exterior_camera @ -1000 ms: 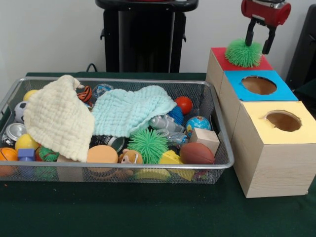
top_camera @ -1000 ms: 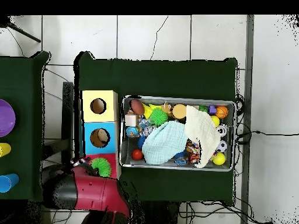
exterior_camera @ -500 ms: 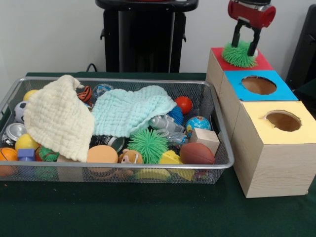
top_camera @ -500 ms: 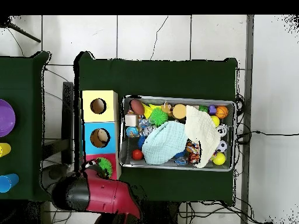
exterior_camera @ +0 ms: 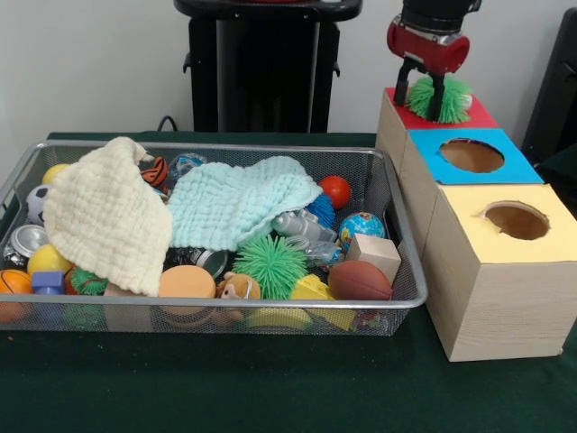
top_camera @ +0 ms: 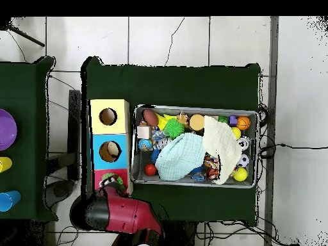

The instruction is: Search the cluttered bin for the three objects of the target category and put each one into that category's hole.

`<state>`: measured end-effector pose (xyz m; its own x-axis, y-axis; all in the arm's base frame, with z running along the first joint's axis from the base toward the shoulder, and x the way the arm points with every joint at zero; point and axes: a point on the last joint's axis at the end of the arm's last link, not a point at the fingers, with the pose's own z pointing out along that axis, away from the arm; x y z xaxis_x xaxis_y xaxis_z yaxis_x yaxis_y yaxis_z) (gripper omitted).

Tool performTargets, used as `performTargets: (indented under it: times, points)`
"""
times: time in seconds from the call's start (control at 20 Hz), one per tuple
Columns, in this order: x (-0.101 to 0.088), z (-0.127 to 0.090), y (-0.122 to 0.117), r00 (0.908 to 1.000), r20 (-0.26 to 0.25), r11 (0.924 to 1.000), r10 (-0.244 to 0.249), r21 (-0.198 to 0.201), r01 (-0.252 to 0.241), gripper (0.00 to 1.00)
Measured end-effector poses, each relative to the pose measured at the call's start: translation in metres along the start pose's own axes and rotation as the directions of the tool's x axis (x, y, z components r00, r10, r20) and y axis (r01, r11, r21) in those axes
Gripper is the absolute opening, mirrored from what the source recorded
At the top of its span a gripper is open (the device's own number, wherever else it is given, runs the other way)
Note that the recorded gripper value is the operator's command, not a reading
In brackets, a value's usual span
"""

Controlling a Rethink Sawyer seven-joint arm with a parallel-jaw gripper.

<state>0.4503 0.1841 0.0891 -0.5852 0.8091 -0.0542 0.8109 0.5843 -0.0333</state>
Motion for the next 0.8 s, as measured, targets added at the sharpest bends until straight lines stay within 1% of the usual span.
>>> performTargets:
  times: [0.1,0.35,0.4,0.8]
  points:
    - [0.002,-0.001,0.002,1.0,0.006,1.0,-0.004,-0.009,0.004,1.0]
    - [0.012,-0.002,0.005,0.9997,0.01,0.9997,-0.021,-0.015,0.021,1.0]
    - [0.017,-0.004,0.008,0.9996,0.01,0.9995,-0.026,-0.019,0.026,1.0]
    - [0.038,-0.009,0.021,0.9996,-0.008,0.9989,-0.027,-0.04,0.027,1.0]
